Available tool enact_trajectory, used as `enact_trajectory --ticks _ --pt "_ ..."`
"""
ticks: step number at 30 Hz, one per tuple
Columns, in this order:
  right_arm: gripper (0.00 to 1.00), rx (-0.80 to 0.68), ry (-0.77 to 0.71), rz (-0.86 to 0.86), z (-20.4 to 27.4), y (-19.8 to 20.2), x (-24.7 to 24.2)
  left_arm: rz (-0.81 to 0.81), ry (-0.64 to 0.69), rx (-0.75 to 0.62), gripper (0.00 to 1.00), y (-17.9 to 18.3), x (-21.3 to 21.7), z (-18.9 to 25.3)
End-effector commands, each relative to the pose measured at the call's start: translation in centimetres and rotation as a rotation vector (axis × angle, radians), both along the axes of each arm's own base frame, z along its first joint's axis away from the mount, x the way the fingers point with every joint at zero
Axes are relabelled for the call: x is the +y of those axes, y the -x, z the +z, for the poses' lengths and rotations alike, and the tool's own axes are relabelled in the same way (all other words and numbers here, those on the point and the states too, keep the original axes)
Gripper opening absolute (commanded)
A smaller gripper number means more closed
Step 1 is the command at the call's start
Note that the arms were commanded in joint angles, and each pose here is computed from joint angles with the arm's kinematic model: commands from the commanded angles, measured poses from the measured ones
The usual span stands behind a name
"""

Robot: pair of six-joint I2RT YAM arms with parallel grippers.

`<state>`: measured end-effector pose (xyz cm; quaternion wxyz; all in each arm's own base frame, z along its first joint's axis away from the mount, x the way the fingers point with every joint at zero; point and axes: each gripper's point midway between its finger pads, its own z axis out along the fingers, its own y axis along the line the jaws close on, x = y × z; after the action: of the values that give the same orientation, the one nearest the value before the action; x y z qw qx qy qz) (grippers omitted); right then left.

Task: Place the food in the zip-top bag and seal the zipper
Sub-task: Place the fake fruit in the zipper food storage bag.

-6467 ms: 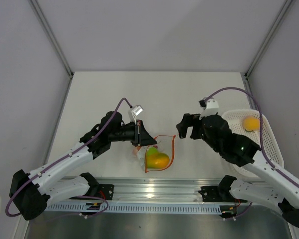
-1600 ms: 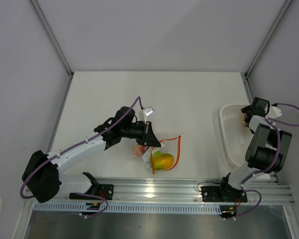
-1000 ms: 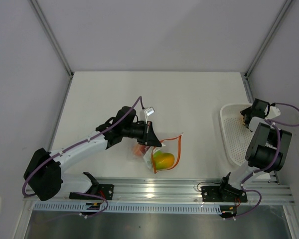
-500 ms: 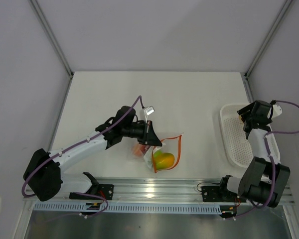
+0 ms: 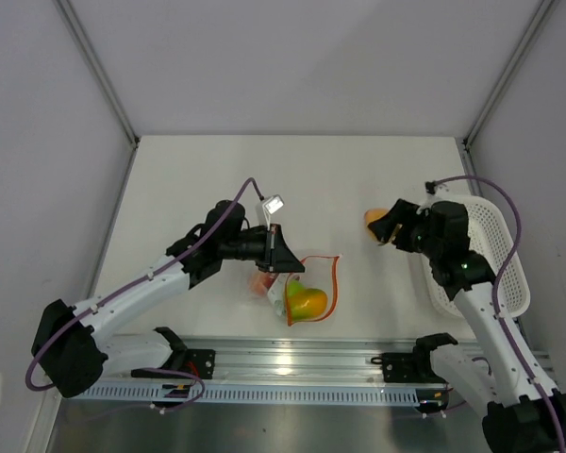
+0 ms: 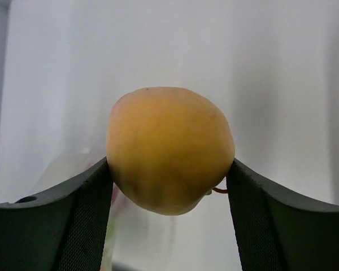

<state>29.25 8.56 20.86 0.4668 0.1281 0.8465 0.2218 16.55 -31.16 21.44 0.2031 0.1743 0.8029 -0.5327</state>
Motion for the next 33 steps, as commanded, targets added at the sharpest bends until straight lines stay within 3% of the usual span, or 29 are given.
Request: enact_trajectory --ticks 1,9,15,22,33 --pt "0.00 -0.063 -0.018 0.299 3.1 4.7 5.3 0.025 0.083 -0.067 0.00 -0.3 0.1 3.8" --pt "0.00 -0.200 -0.198 0.720 8.8 14.9 12.4 0.029 0.117 -0.070 0.01 0.2 0.3 5.6" --pt "0.02 -0.132 -0.238 0.952 7.9 20.0 16.1 0.034 0.128 -0.074 0.00 0.5 0.6 5.9" --pt "0.04 -0.020 -0.050 0.890 2.7 20.0 18.6 0.030 0.141 -0.064 0.01 0.9 0.7 5.7" --pt "0.10 -0.055 0.003 0.693 2.1 16.5 19.1 0.007 0.165 -0.050 0.01 2.2 0.8 5.5"
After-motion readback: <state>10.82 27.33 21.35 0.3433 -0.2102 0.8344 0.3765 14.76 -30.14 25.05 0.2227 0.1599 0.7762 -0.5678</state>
